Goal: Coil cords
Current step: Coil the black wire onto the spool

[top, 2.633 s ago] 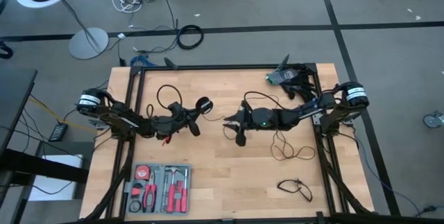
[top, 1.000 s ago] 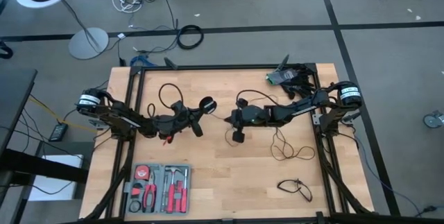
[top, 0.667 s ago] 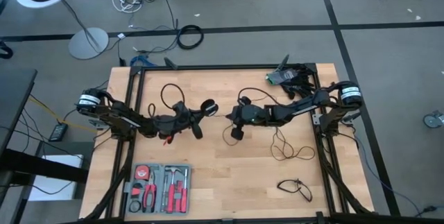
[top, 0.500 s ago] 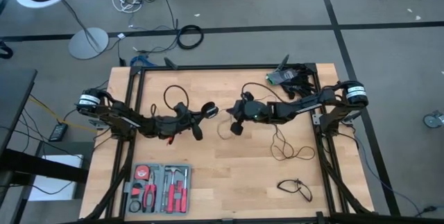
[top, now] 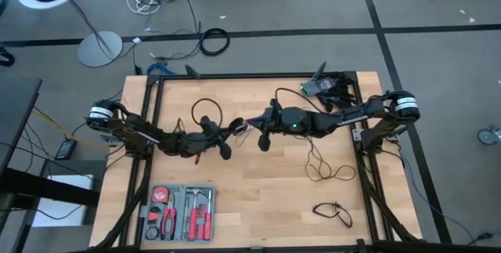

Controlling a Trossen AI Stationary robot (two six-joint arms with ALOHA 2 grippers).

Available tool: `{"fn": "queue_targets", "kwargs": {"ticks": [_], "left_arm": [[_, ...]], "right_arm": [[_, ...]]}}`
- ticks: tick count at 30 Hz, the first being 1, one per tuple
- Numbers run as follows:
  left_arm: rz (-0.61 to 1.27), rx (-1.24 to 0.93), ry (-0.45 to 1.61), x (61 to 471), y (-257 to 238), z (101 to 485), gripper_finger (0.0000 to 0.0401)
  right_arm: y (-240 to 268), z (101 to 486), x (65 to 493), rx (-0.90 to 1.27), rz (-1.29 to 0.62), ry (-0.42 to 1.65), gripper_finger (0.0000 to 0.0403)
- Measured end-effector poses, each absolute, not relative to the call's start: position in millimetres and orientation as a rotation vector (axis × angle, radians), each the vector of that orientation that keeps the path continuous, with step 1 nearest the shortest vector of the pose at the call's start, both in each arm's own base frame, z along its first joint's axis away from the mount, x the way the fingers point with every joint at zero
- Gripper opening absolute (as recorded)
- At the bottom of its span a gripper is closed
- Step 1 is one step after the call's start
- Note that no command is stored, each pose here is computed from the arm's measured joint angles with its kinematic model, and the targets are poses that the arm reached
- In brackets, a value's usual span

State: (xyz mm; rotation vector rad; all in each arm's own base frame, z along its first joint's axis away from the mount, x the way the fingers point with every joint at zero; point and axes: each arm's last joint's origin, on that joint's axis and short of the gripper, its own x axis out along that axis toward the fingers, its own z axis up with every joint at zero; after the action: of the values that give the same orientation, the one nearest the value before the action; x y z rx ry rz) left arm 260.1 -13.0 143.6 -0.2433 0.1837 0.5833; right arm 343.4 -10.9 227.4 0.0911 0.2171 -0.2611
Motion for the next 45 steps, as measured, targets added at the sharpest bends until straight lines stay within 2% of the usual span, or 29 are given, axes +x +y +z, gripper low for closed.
{"fn": "queue_targets", "kwargs": {"ticks": [4, 9, 21, 31, 36, 45], "left_arm": [[0.637, -0.214, 0.214, 270.4, -13.1, 150.7, 0.0], [0.683, -0.207, 0.19, 273.2, -12.3, 155.3, 0.0], [0.678, -0.243, 0.121, 274.8, -12.3, 161.0, 0.0], [0.646, -0.387, -0.081, 241.2, -8.4, 149.9, 0.0], [0.633, -0.438, -0.146, 220.3, -5.9, 143.2, 0.0], [0.626, -0.45, -0.173, 208.1, -4.5, 140.0, 0.0]], "right_arm": [[-6.2, 231.6, 364.0, 0.067, -0.213, 0.227, 0.0], [-1.3, 224.4, 381.4, 0.053, -0.194, 0.335, 0.0], [10.3, 188.1, 386.8, 0.08, -0.169, 0.493, 0.0023], [14.6, 177.8, 379.7, 0.103, -0.179, 0.619, 0.0031], [18.3, 175.7, 378.7, 0.101, -0.163, 0.569, 0.003], [13.8, 157.6, 353.0, 0.138, -0.155, 0.207, 0.0033]]}}
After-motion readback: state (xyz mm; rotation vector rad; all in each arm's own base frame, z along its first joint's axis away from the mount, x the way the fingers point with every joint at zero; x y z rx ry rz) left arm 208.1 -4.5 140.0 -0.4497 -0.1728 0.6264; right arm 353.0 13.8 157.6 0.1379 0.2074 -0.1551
